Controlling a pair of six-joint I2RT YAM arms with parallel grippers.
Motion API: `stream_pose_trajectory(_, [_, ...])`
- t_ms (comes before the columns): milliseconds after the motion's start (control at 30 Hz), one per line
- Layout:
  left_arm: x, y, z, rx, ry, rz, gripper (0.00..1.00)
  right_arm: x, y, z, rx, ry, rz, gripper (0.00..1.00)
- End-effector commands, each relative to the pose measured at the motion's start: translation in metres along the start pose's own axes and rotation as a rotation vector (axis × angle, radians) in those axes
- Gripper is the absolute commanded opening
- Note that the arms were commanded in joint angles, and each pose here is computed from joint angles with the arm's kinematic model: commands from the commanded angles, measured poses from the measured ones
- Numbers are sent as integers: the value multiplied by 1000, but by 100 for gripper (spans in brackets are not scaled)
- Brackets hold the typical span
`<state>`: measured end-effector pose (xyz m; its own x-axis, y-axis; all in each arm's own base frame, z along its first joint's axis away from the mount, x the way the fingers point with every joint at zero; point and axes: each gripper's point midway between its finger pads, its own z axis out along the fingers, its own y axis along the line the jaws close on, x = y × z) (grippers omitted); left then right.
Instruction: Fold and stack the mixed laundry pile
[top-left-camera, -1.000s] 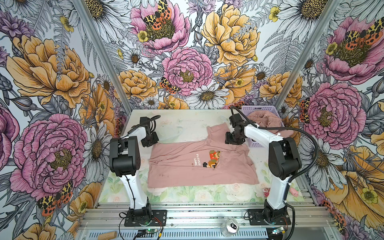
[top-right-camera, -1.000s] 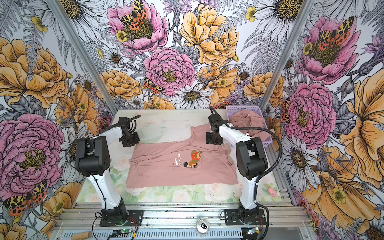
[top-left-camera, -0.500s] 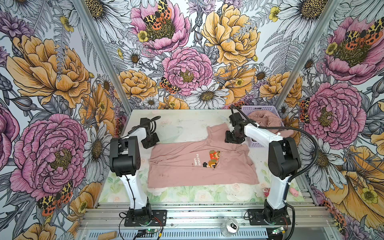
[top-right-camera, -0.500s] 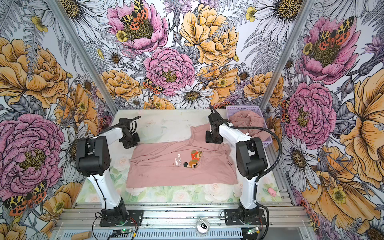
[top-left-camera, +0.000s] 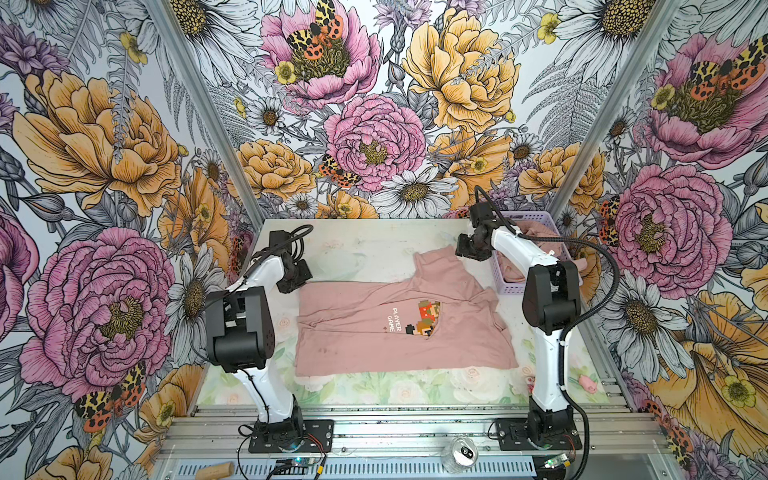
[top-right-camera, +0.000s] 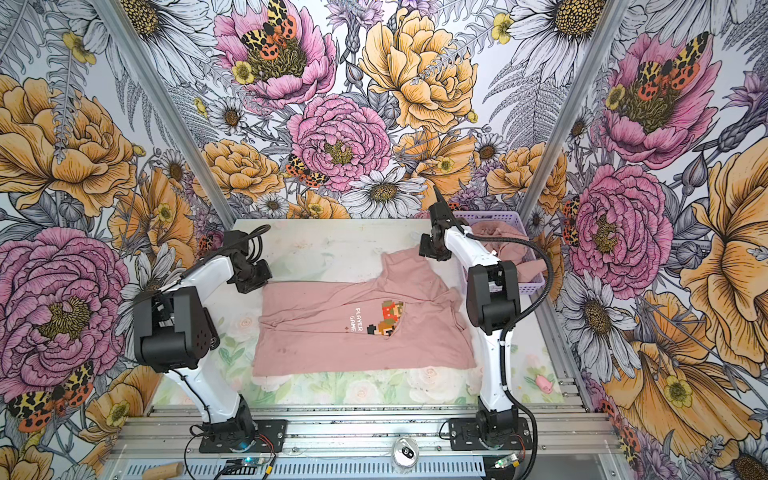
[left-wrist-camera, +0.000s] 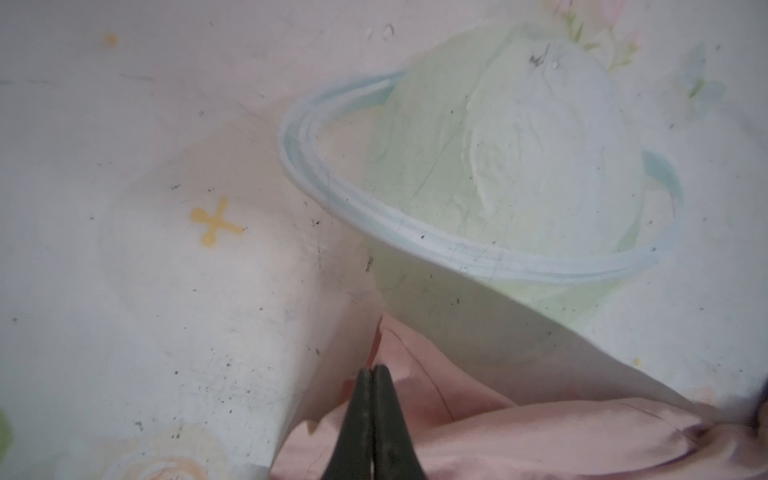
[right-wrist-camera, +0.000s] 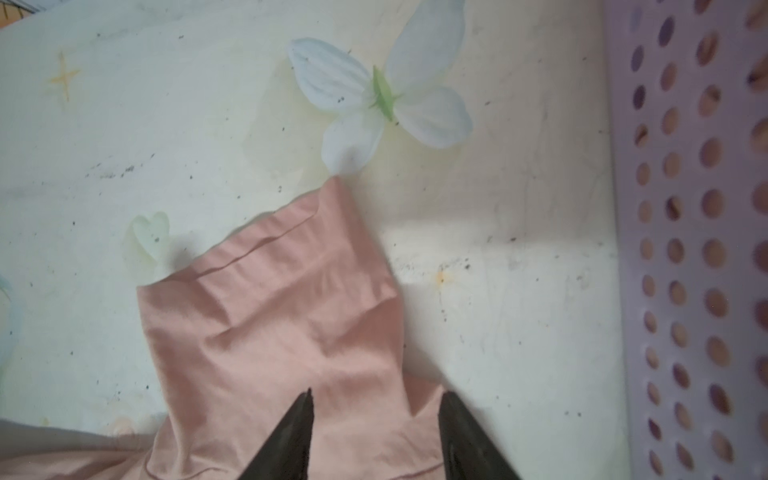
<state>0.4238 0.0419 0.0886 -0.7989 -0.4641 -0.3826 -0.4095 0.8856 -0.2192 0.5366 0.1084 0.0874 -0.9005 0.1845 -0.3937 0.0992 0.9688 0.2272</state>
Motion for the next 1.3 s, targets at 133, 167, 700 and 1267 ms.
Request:
stream_pose_trajectory(133, [-2, 4, -10, -4, -11, -25, 0, -50, 15, 29, -20, -99, -22, 46])
stream_pose_trajectory(167, [-1, 4, -9, -4, -9, -25, 0, -54, 17, 32, -23, -107, -22, 46])
stream_pose_trajectory(700, [2, 2, -2, -4, 14, -22, 0, -51, 27, 81, -52, -83, -19, 31])
stream_pose_trajectory(1267, [5, 1, 2, 1, 27, -26, 0, -59, 31, 82, -69, -102, 4, 0])
